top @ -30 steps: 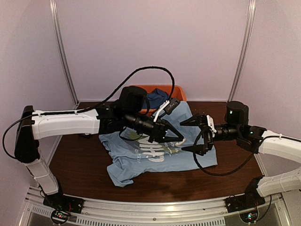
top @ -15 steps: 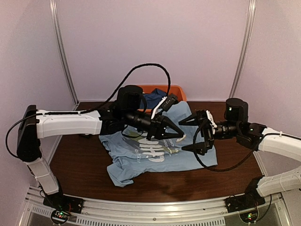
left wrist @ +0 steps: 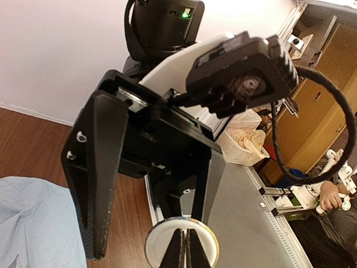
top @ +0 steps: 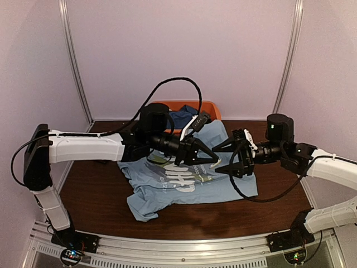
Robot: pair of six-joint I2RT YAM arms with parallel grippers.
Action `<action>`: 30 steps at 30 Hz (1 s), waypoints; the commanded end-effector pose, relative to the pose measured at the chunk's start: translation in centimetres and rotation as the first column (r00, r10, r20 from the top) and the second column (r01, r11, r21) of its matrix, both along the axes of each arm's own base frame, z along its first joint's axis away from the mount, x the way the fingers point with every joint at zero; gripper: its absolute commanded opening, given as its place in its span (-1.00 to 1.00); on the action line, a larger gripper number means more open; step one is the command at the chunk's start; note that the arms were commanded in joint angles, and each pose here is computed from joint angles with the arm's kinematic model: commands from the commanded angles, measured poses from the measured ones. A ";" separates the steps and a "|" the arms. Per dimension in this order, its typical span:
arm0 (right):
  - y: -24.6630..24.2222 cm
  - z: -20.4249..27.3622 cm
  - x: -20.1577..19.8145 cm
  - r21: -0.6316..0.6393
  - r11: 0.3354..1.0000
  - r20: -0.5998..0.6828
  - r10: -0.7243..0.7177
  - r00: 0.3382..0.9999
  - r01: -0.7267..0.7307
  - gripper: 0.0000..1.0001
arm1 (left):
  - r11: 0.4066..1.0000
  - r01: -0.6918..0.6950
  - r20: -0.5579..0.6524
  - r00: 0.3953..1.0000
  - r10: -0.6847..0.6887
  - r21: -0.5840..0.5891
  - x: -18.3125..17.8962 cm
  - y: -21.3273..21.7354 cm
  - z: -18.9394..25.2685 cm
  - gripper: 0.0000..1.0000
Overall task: Pin the brooch onto the clothing
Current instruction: Pass from the left arm to the right
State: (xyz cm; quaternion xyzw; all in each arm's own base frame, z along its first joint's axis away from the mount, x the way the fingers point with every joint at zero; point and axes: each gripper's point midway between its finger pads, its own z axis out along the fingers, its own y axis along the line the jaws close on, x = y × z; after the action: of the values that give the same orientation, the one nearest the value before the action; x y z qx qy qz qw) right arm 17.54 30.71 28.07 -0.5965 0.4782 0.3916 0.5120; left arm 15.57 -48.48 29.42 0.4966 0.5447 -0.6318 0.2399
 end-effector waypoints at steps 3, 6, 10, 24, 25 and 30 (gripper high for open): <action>0.5 -0.1 -0.4 -0.031 0.998 -0.049 0.061 0.997 -0.062 0.08 | 0.999 0.014 0.003 1.000 -0.014 -0.032 0.5 0.0 0.4 -1.00; 0.6 -0.2 -0.6 -0.027 0.997 -0.051 0.069 0.996 -0.071 0.02 | 0.999 0.020 -0.007 1.000 -0.020 -0.035 0.7 0.0 0.3 -1.00; 0.5 -0.5 -0.6 -0.036 0.997 -0.049 0.064 0.997 -0.066 -0.12 | 0.998 0.030 -0.014 0.999 -0.030 -0.049 0.6 0.0 0.5 -1.00; 0.5 -0.7 -0.5 -0.056 0.996 -0.092 0.058 0.994 -0.063 -0.59 | 0.998 0.037 -0.021 0.999 -0.038 -0.050 1.1 -0.2 0.4 -1.00; 0.6 -0.6 -0.5 -0.052 0.997 -0.094 0.060 0.994 -0.065 -0.62 | 0.998 0.039 -0.023 0.999 -0.040 -0.050 1.1 -0.2 0.4 -1.00; 0.8 -0.1 -0.2 -0.039 0.998 -0.102 0.054 0.993 -0.058 -0.73 | 0.998 0.044 -0.032 0.998 -0.045 -0.046 1.1 -0.2 0.4 -1.00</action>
State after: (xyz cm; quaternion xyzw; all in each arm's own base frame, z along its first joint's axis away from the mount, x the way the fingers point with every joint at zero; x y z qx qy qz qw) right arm 17.30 31.18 26.71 -0.6057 0.4989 0.4145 0.4609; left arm 16.39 -48.54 28.86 0.4858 0.5427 -0.6489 0.2200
